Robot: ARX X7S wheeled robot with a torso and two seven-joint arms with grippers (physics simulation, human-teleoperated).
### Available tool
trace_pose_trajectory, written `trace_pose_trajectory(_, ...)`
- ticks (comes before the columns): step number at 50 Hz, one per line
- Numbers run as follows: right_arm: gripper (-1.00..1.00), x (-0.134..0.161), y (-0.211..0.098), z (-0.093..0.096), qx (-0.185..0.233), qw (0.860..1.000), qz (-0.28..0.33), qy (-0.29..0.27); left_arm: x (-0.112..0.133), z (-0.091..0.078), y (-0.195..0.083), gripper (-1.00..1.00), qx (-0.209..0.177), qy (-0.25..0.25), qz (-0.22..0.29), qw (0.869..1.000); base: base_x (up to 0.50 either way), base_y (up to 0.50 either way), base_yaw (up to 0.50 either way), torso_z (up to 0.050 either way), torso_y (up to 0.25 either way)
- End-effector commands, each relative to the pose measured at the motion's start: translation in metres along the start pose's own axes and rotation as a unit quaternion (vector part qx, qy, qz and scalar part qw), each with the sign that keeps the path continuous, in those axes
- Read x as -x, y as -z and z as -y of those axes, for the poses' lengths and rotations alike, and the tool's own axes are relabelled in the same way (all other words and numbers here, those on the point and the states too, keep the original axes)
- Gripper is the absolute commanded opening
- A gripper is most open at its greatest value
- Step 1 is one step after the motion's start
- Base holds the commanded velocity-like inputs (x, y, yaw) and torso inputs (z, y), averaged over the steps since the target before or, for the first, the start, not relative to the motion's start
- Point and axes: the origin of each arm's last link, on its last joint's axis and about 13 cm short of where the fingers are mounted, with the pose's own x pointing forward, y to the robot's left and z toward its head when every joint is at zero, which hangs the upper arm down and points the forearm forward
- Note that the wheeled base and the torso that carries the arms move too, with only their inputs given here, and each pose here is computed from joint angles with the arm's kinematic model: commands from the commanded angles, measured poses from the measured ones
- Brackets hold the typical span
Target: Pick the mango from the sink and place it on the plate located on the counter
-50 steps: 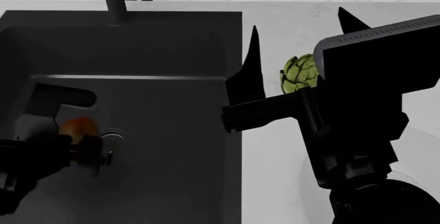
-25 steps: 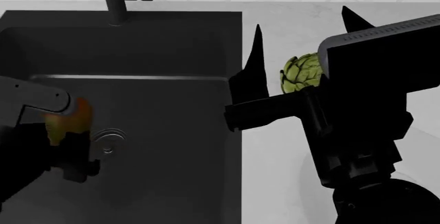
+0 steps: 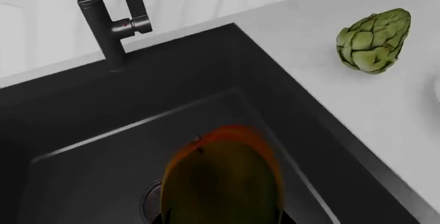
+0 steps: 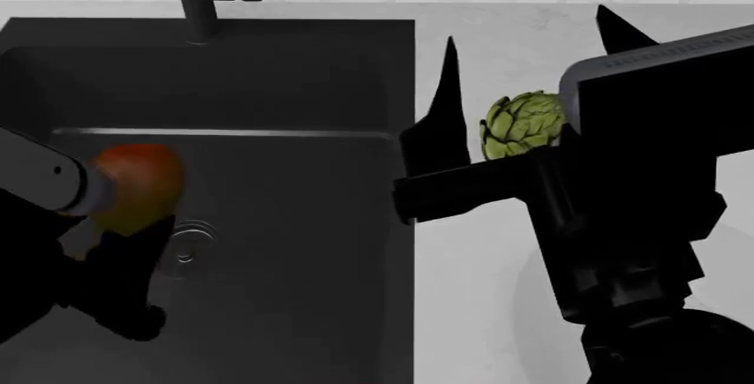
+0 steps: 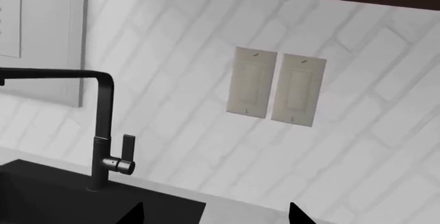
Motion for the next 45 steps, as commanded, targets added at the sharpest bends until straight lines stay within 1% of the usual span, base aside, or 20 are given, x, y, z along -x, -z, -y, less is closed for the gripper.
trace_pose_trajectory(1, 1.0, 0.001, -0.001, 0.004, -0.003, 1.0, 0.004, -0.001, 0.03, 0.008, -0.014, -1.0, -0.004, 0.066, 0.031, 0.997, 0.0, 0.0, 0.0, 0.0, 0.0)
trace_pose_trajectory(4, 1.0, 0.002, -0.001, 0.004, -0.003, 1.0, 0.004, -0.005, 0.034, 0.007, -0.021, -1.0, -0.006, 0.073, 0.036, 0.997, 0.0, 0.0, 0.0, 0.0, 0.0)
trace_pose_trajectory(5, 1.0, 0.003, -0.002, 0.004, -0.002, 1.0, 0.005, -0.007, 0.036, 0.006, -0.023, -1.0, -0.002, 0.093, 0.036, 0.995, 0.0, 0.0, 0.0, 0.0, 0.0)
trace_pose_trajectory(6, 1.0, 0.004, -0.002, 0.004, -0.001, 1.0, 0.006, -0.011, 0.037, 0.005, -0.027, -1.0, -0.004, 0.089, 0.037, 0.995, 0.0, 0.0, 0.0, 0.0, 0.0)
trace_pose_trajectory(8, 1.0, 0.005, -0.003, 0.005, -0.002, 1.0, 0.007, -0.015, 0.038, 0.003, -0.032, -1.0, -0.004, 0.098, 0.036, 0.994, 0.0, 0.0, 0.0, 0.0, 0.0)
trace_pose_trajectory(9, 1.0, 0.005, -0.003, 0.006, -0.001, 1.0, 0.007, -0.015, 0.038, 0.002, -0.034, -1.0, 0.001, 0.113, 0.034, 0.993, 0.0, 0.0, 0.0, 0.0, 0.0)
trace_pose_trajectory(11, 1.0, 0.007, -0.004, 0.008, -0.001, 1.0, 0.009, -0.014, 0.039, -0.001, -0.039, -1.0, -0.005, 0.11, 0.034, 0.993, 0.0, 0.0, 0.0, 0.0, 0.0)
trace_pose_trajectory(13, 1.0, 0.008, -0.005, 0.009, -0.005, 1.0, 0.011, -0.018, 0.041, -0.001, -0.043, -1.0, -0.002, 0.12, 0.036, 0.992, 0.0, 0.0, 0.0, 0.0, 0.0)
trace_pose_trajectory(14, 1.0, 0.01, -0.006, 0.011, -0.006, 1.0, 0.012, -0.02, 0.043, -0.002, -0.043, -1.0, -0.001, 0.129, 0.038, 0.991, 0.0, 0.0, 0.0, 0.0, 0.0)
trace_pose_trajectory(17, 1.0, 0.012, -0.008, 0.013, -0.006, 1.0, 0.015, -0.024, 0.042, -0.004, -0.046, -1.0, -0.002, 0.128, 0.039, 0.991, 0.0, 0.0, 0.0, 0.0, 0.0)
trace_pose_trajectory(20, 1.0, 0.016, -0.008, 0.016, -0.001, 0.999, 0.019, -0.03, 0.042, -0.005, -0.049, -1.0, 0.003, 0.154, 0.03, 0.988, 0.0, 0.0, 0.0, 0.0, 0.0)
trace_pose_trajectory(22, 1.0, 0.018, -0.009, 0.018, 0.0, 0.999, 0.02, -0.035, 0.043, -0.005, -0.051, -1.0, 0.002, 0.159, 0.025, 0.987, 0.0, 0.0, 0.0, 0.0, 0.0)
trace_pose_trajectory(24, 1.0, 0.02, -0.009, 0.019, 0.003, 0.999, 0.021, -0.038, 0.046, -0.006, -0.059, -1.0, 0.003, 0.163, 0.023, 0.986, 0.0, 0.0, 0.0, 0.0, 0.0)
trace_pose_trajectory(30, 1.0, 0.026, -0.009, 0.02, 0.014, 0.998, 0.023, -0.063, 0.047, -0.006, -0.065, -1.0, 0.008, 0.176, 0.021, 0.984, 0.0, 0.0, 0.0, 0.0, 0.0)
trace_pose_trajectory(40, 1.0, 0.029, -0.008, 0.019, 0.014, 0.996, 0.023, -0.085, 0.049, -0.004, -0.061, -1.0, 0.017, 0.181, 0.013, 0.983, 0.0, 0.0, 0.0, 0.0, 0.0)
trace_pose_trajectory(45, 1.0, 0.029, -0.008, 0.019, 0.014, 0.996, 0.023, -0.085, 0.049, -0.004, -0.061, -1.0, 0.017, 0.181, 0.013, 0.983, 0.0, 0.0, 0.0, 0.0, 0.0)
